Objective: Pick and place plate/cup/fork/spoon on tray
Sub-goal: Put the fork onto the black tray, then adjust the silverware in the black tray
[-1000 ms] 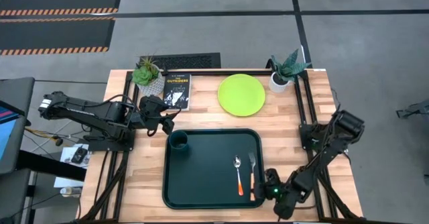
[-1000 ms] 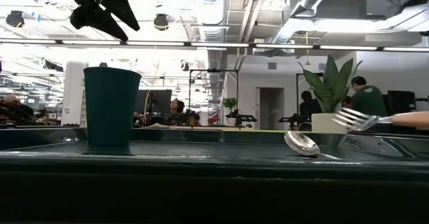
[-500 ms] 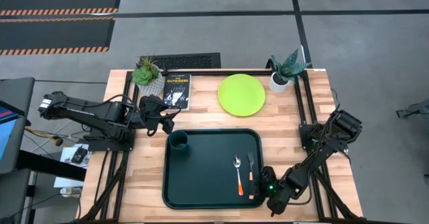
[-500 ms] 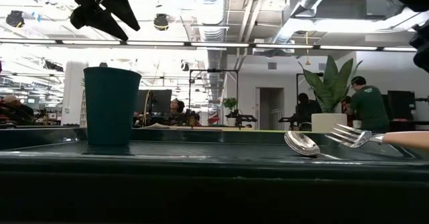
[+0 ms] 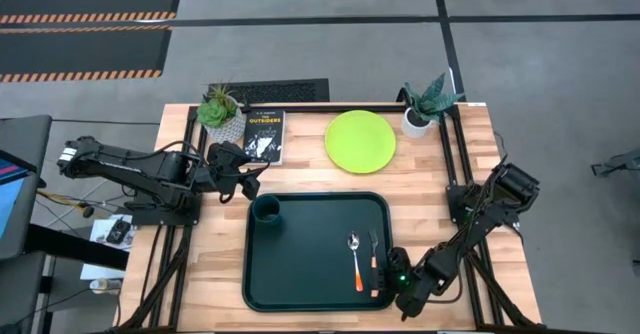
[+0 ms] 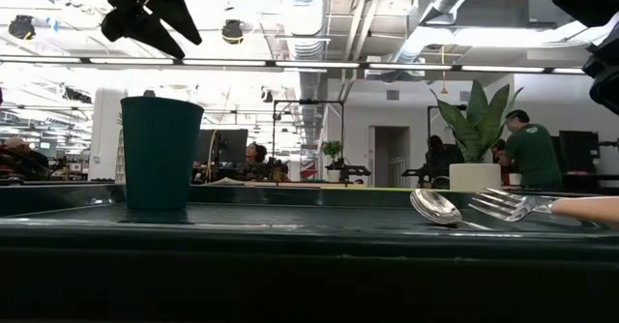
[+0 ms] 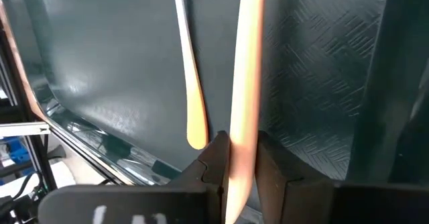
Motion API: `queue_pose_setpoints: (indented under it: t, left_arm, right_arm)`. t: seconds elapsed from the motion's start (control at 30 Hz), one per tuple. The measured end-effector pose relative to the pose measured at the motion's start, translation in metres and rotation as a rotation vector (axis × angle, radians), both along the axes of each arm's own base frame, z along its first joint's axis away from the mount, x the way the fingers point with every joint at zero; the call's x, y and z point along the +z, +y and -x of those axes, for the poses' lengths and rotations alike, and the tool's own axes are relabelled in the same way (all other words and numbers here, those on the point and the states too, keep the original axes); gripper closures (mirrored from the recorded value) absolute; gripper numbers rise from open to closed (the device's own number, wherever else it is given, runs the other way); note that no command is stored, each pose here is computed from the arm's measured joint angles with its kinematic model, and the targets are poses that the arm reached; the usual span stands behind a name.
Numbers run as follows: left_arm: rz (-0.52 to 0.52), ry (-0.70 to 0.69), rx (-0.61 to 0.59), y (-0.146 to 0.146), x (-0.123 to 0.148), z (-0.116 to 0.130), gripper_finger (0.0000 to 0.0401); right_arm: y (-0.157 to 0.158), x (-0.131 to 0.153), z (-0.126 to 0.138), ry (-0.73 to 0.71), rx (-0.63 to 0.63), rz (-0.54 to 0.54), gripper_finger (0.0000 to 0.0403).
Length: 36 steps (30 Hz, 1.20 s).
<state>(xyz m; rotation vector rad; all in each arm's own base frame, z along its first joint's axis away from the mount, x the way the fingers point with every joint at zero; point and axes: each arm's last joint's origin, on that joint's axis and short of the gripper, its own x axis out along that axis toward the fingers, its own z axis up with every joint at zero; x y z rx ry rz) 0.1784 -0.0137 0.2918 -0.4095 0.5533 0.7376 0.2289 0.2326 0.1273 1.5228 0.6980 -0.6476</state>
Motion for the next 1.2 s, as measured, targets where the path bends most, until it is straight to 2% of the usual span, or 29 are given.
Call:
queue_pose_setpoints:
  t: [0.4, 0.7, 0.87, 1.0, 1.2]
  left_arm:
    - [-0.001, 0.000, 0.001, 0.000, 0.000, 0.000, 0.0173]
    - [-0.001, 0.000, 0.001, 0.000, 0.000, 0.000, 0.0173]
    - [-0.001, 0.000, 0.001, 0.000, 0.000, 0.000, 0.0173]
    - [-0.001, 0.001, 0.001, 0.000, 0.000, 0.000, 0.0173]
    - [-0.002, 0.000, 0.002, 0.000, 0.000, 0.000, 0.0173]
  right_arm:
    - [0.000, 0.003, -0.001, -0.013, 0.007, -0.004, 0.0329]
    - [-0.003, 0.003, -0.003, -0.011, -0.007, -0.005, 0.0247]
    - [-0.001, 0.004, -0.002, -0.001, 0.004, -0.008, 0.0229]
    - [0.001, 0.024, 0.004, 0.056, 0.045, -0.018, 0.0229]
    - [-0.019, 0.077, 0.007, 0.156, 0.136, 0.168, 0.0245]
